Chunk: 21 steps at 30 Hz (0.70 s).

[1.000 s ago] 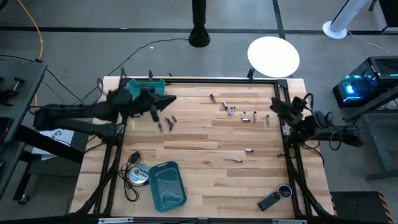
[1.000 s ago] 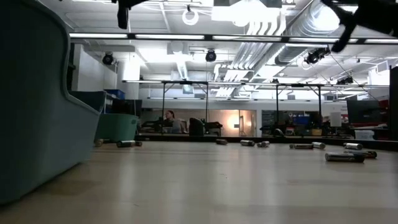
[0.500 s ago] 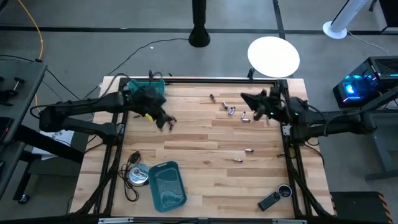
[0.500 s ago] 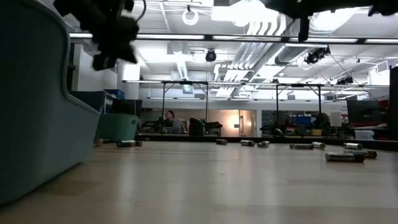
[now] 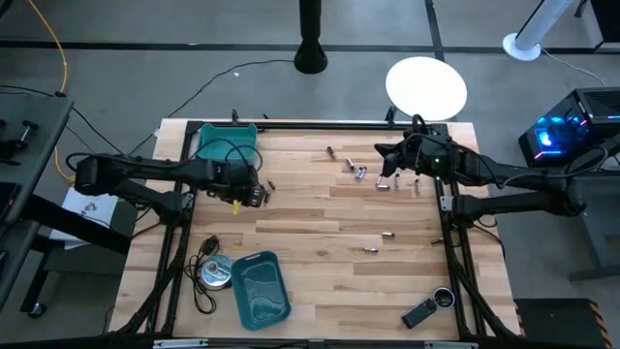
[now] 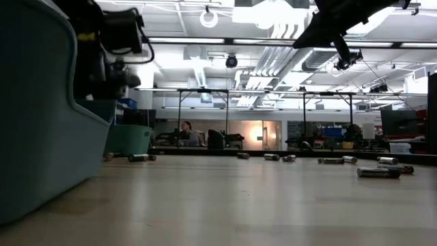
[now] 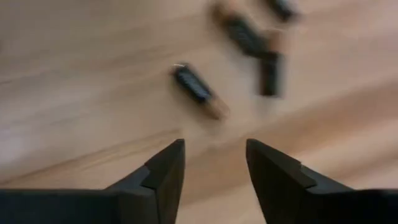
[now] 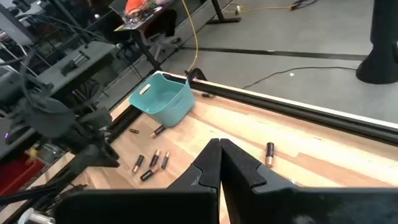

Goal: Sort batteries
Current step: Put the black battery into the blue bin

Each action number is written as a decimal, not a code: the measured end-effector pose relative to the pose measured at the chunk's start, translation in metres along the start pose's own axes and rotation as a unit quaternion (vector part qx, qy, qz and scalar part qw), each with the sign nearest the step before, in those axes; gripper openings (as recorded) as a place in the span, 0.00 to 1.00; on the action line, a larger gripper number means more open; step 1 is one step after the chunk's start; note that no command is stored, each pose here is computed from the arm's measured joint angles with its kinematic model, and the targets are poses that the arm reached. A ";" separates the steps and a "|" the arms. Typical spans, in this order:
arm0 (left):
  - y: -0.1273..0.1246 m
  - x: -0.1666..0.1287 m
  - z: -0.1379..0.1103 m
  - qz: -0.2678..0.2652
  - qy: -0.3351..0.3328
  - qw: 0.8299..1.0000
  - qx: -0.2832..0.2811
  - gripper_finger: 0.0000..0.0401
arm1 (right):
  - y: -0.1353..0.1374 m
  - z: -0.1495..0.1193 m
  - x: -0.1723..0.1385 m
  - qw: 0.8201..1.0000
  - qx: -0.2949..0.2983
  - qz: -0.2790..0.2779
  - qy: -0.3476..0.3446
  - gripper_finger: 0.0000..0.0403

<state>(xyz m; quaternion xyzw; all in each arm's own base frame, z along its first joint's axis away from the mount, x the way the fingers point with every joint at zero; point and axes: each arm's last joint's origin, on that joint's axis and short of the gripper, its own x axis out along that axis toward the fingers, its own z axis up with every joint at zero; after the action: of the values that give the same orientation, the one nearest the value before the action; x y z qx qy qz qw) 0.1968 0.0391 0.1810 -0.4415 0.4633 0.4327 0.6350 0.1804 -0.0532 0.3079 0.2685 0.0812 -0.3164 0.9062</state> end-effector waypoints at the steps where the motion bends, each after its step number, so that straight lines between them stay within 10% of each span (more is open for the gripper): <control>1: 0.001 0.004 0.000 0.013 -0.003 1.000 -0.017 0.43 | 0.000 0.000 0.000 1.000 0.000 0.000 0.000 0.00; 21: -0.012 0.065 0.008 0.105 -0.013 0.992 -0.071 0.44 | 0.000 0.000 0.000 1.000 -0.001 -0.001 0.002 0.00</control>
<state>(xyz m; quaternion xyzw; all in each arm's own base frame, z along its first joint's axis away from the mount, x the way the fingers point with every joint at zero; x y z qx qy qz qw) 0.2229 0.0532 0.1218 -0.4285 0.4673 0.5345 0.5589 0.1803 -0.0532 0.3074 0.2682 0.0840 -0.3166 0.9060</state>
